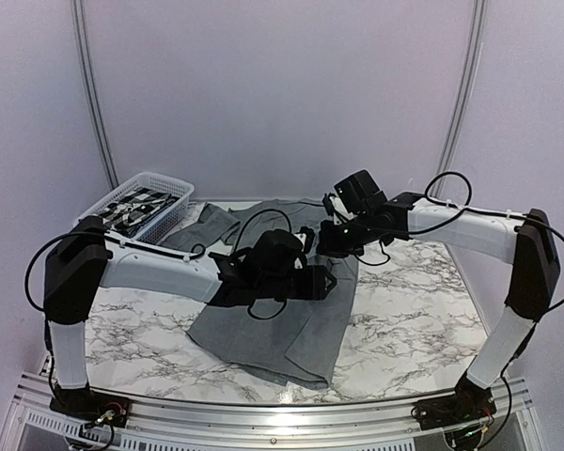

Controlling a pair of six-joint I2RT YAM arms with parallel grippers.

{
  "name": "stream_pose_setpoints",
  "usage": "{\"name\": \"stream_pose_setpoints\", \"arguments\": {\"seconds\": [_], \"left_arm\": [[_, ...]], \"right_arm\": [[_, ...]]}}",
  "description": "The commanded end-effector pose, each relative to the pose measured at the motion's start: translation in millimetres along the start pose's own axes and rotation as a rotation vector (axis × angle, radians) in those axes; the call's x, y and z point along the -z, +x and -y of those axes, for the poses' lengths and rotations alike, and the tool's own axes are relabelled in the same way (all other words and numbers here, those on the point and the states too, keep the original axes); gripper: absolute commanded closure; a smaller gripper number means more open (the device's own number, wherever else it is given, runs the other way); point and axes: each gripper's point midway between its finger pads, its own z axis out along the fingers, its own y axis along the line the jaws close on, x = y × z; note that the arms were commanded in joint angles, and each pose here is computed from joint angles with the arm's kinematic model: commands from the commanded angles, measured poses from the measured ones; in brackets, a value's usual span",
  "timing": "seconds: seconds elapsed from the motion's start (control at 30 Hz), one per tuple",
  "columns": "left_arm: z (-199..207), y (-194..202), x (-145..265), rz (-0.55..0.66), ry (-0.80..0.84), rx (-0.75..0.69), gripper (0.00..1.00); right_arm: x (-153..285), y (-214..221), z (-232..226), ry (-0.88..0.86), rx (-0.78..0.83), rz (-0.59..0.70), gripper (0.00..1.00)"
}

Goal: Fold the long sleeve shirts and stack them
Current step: Fold the sleeve of the 1/3-folded shirt.

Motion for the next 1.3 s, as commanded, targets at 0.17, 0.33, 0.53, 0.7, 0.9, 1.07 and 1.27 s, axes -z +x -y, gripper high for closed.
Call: {"name": "stream_pose_setpoints", "arguments": {"seconds": [0.17,0.33,0.53,0.7,0.9,1.07,1.27], "left_arm": [[-55.5,10.1,-7.1,0.02,-0.252,0.076,0.37],[-62.2,19.6,-4.6,0.006,-0.265,0.152,0.37],[-53.7,19.9,-12.6,0.028,-0.186,0.247,0.31],[-55.8,0.3,-12.0,0.114,-0.209,0.23,0.29],[-61.6,-13.6,-20.8,0.155,-0.234,0.175,0.35],[-63.6,-22.0,-18.7,0.175,-0.249,0.132,0.48],[-66.5,-21.4,-21.2,0.172,-0.25,0.124,0.62]], "right_arm": [[7.0,-25.2,-12.4,-0.038,-0.011,0.06,1.0],[8.9,-32.6,-17.2,-0.046,-0.006,0.073,1.0],[8.9,-35.9,-19.8,-0.053,-0.007,0.078,1.0],[10.6,-33.9,-18.2,-0.048,-0.01,0.076,1.0],[14.6,-35.4,-17.9,-0.045,-0.01,0.082,1.0],[15.6,-35.4,-16.8,-0.039,-0.009,0.083,1.0],[14.8,-35.3,-16.4,-0.038,-0.01,0.082,1.0]]}}
